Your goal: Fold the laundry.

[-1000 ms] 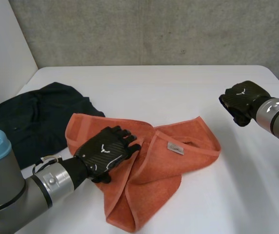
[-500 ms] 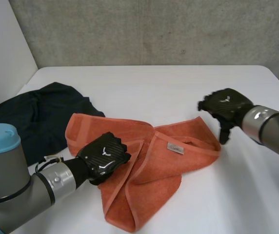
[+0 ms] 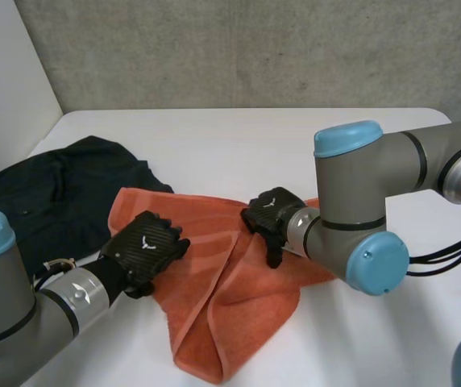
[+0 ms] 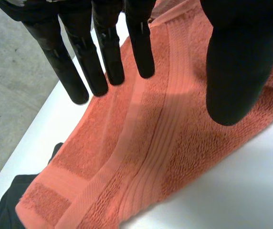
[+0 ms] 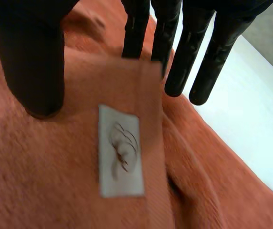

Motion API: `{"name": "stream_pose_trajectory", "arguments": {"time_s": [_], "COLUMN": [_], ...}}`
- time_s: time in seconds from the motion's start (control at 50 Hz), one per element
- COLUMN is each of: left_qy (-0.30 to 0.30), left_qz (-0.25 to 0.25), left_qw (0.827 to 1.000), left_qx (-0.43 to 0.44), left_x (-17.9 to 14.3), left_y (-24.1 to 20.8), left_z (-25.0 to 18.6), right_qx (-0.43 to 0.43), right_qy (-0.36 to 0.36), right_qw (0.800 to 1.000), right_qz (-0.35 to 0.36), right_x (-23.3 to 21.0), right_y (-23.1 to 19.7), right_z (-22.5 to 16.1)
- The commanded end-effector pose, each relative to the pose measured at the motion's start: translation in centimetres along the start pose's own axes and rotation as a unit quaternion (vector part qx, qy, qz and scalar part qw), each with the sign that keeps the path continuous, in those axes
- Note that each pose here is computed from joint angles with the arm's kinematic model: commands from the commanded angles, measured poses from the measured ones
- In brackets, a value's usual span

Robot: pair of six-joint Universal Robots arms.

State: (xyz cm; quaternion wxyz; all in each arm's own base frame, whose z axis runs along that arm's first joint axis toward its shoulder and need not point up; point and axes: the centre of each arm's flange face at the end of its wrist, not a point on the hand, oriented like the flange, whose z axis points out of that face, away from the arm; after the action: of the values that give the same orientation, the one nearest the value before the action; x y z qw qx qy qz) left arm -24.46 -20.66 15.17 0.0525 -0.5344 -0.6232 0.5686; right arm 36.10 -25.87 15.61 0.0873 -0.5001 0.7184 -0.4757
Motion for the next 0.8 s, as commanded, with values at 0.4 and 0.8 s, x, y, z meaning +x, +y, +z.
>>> {"name": "stream_pose_trajectory", "arguments": {"time_s": [0.4, 0.8], "left_qy": [0.054, 0.136], "left_qz": [-0.026, 0.035], "left_qw": [0.993, 0.982], "left_qx": [0.104, 0.125], "left_x": [-0.9, 0.7], "left_y": [-2.7, -2.0], "left_z": [2.2, 3.8], "right_qx": [0.044, -0.003], "right_qy": [0.047, 0.096], "right_qw": [0.998, 0.995], "right_qz": [0.009, 0.006], "right_x": [2.5, 5.6], "right_y": [-0.7, 3.5], "right_z": [-6.1, -13.3]}}
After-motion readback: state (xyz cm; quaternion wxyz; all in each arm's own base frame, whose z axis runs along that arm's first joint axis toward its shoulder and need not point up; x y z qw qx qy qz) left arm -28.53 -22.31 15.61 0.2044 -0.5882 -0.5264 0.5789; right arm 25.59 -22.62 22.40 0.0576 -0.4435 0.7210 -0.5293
